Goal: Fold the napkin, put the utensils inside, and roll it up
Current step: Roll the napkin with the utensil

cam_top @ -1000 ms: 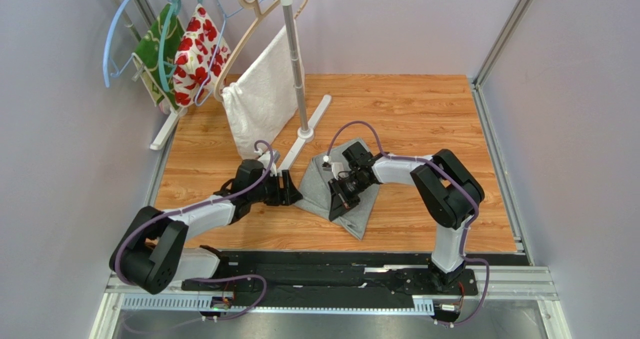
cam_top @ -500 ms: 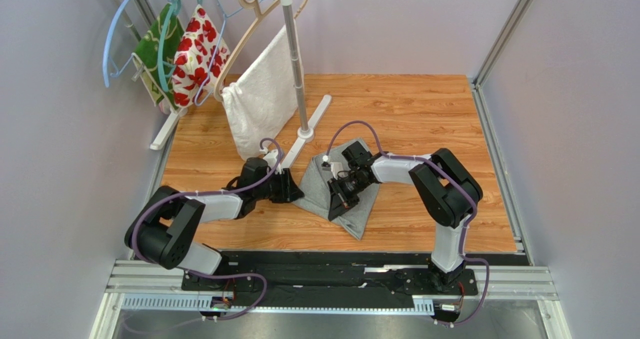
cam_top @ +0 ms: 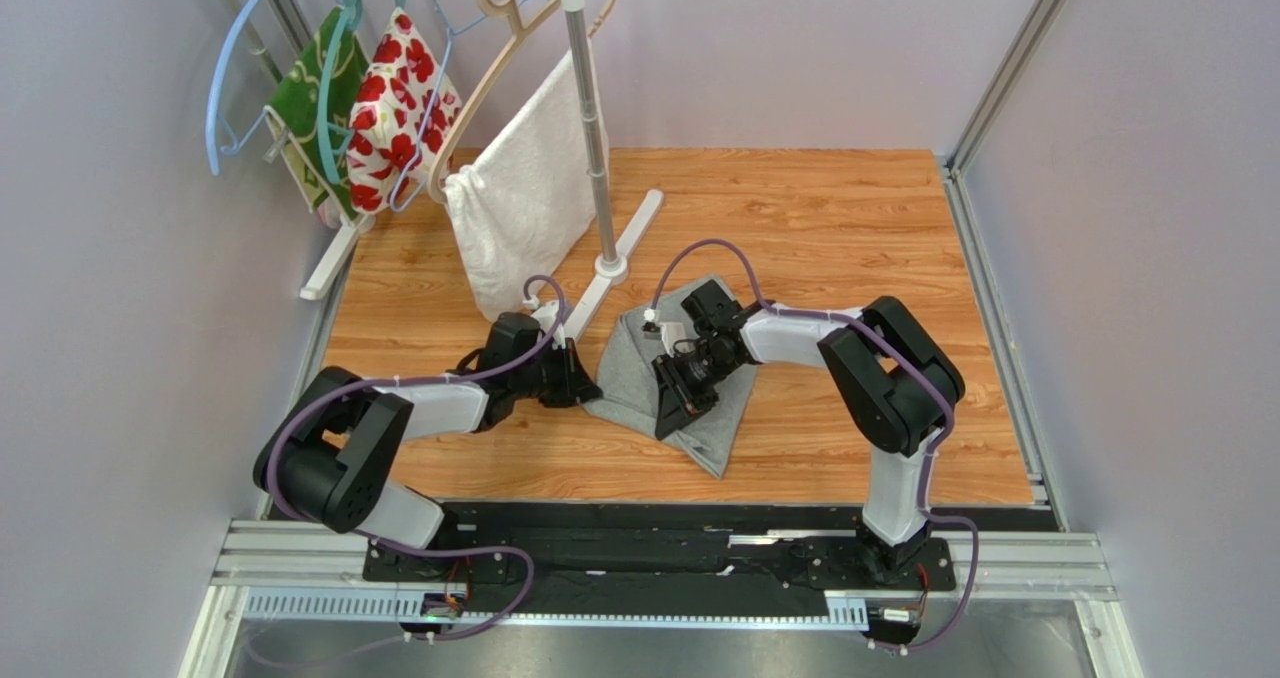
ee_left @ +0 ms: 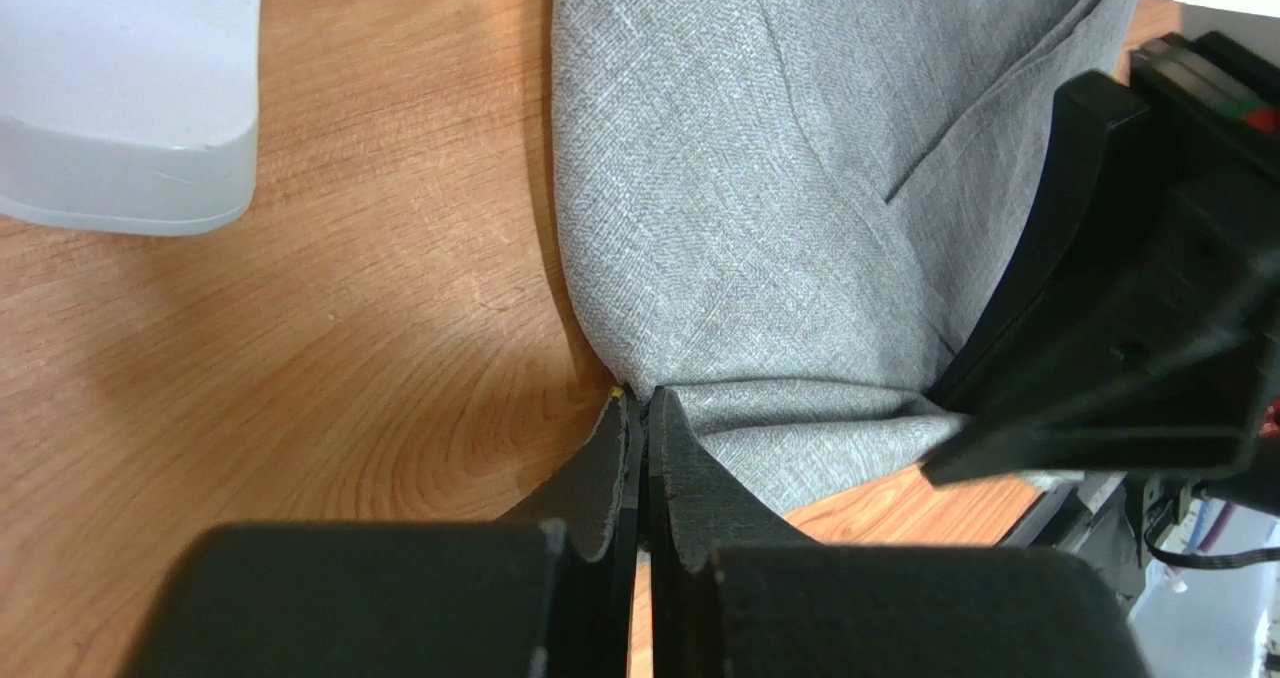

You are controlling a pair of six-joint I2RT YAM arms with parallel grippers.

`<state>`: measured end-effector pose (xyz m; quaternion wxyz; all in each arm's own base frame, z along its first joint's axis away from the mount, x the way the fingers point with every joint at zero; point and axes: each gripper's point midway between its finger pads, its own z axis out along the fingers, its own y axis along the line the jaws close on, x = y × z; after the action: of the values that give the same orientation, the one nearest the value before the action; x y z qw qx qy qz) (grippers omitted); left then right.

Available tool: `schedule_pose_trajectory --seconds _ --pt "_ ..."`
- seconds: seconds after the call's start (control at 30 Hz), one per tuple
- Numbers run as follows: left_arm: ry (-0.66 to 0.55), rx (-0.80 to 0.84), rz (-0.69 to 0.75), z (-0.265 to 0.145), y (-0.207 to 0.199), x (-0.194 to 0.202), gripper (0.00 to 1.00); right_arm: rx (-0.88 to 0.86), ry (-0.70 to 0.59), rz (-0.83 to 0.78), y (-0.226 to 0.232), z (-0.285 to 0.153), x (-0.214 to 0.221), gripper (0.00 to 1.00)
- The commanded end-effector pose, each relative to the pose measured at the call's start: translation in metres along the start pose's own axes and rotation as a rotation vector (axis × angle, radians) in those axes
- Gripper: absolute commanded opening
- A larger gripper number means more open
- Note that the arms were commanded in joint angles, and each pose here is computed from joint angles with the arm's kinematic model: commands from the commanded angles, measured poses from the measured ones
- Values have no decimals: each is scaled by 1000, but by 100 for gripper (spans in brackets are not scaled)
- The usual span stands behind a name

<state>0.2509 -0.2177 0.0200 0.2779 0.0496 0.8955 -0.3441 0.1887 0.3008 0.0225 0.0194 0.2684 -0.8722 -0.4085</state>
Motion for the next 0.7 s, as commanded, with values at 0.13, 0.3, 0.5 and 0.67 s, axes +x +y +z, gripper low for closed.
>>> schedule_pose_trajectory --seconds 0.13,0.3,0.5,0.67 --pt "50 -82 -4 -9 7 0 0 92 -153 -115 28 -43 -36 46" --pt "74 -104 -10 -12 8 -2 0 216 -238 -154 28 -65 -35 49" --pt "109 -131 -23 -14 11 -3 0 484 -338 -268 20 -73 -23 51" --pt "134 -137 -38 -13 11 -3 0 628 -380 -336 20 -62 -7 52"
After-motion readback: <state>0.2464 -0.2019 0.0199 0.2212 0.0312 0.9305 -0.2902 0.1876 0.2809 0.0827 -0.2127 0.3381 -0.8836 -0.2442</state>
